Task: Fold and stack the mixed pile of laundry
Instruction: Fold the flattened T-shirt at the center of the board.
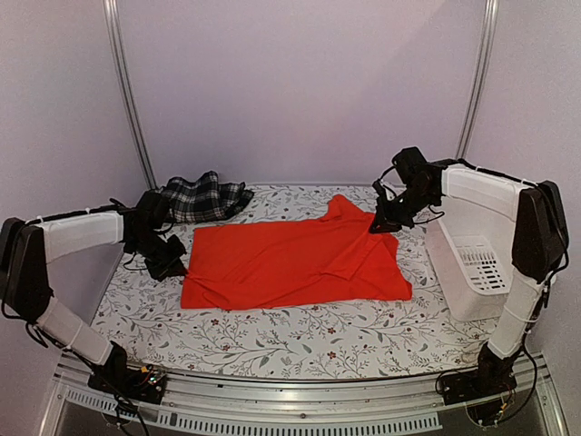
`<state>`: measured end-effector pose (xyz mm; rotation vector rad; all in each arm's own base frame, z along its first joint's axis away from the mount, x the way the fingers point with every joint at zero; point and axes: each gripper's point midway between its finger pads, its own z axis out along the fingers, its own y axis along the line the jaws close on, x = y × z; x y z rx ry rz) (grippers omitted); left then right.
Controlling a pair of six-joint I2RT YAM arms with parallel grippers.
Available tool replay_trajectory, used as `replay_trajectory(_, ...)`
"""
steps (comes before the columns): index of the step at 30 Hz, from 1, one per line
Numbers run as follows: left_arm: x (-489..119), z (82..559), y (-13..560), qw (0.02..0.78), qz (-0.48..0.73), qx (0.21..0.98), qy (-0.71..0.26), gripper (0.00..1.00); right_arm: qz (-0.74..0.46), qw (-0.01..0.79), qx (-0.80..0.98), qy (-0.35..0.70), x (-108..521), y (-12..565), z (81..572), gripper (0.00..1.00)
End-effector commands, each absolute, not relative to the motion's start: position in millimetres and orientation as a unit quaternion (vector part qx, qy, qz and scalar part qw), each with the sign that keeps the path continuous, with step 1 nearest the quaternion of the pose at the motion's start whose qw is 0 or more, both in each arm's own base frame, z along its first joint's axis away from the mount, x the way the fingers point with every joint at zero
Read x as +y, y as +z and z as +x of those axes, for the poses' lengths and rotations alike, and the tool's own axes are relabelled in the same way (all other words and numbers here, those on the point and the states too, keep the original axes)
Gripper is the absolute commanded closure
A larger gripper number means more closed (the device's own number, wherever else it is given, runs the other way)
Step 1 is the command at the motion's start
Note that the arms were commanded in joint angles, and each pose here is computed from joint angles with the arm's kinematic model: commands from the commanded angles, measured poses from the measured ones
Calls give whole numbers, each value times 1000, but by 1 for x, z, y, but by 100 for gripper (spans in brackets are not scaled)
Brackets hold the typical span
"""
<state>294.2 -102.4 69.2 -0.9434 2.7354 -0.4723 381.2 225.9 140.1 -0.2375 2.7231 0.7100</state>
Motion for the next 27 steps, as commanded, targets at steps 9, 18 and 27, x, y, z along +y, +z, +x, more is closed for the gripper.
replay_trajectory(9,-98,338,59,129,-287,936,-157,100,-80,174,956,221,218,115,428,100)
replay_trajectory(18,-101,343,49,112,-279,941,-158,86,-90,144,952,255,234,103,432,83)
replay_trajectory(27,-91,287,68,98,-299,931,-186,47,-39,132,960,244,172,127,380,43)
